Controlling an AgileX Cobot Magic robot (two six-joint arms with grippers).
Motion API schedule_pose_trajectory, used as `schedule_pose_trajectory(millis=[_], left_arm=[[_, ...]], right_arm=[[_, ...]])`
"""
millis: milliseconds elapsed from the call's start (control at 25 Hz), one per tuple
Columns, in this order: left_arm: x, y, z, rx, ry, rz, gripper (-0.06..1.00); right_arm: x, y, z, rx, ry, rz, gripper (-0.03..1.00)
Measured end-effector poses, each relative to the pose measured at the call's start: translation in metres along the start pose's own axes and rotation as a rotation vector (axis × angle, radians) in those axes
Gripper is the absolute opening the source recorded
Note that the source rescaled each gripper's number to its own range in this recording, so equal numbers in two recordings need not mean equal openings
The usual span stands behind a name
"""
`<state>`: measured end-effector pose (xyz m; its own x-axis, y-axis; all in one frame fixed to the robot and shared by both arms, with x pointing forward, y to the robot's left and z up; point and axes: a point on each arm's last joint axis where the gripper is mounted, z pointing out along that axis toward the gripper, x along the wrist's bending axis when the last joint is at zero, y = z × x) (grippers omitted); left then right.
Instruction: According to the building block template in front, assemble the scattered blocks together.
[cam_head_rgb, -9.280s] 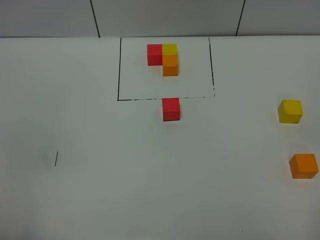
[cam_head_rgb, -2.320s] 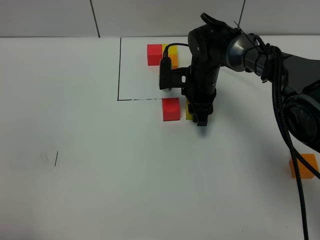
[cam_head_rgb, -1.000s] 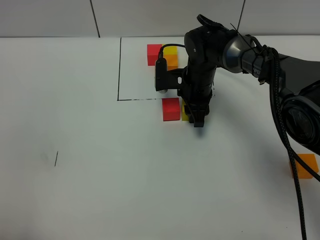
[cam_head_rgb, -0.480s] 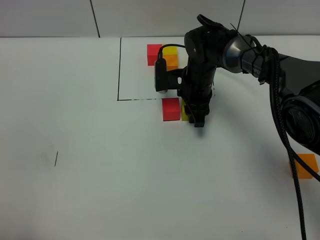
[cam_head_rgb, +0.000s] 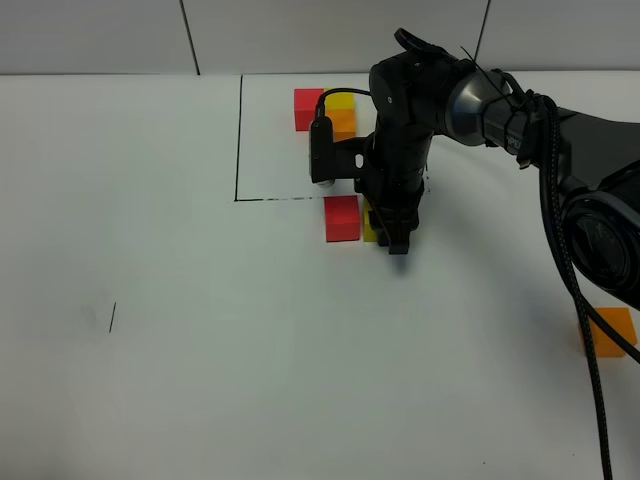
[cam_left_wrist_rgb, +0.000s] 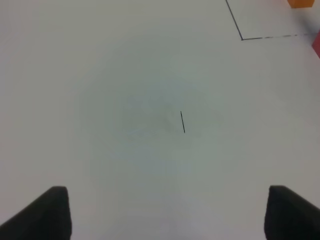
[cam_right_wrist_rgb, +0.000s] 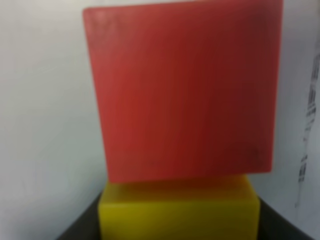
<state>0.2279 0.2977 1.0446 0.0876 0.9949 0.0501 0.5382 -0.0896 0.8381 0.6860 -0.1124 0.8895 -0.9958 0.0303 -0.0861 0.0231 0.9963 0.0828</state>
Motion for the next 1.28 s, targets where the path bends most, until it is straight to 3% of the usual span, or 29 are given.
schedule_pose_trajectory(millis=[1280], left_arm=[[0.0000, 0.0000, 0.0000, 0.000, 0.000, 0.001, 0.74]], right_arm=[[0.0003, 0.0060, 0.0013, -0.022, -0.007, -0.016, 0.01]])
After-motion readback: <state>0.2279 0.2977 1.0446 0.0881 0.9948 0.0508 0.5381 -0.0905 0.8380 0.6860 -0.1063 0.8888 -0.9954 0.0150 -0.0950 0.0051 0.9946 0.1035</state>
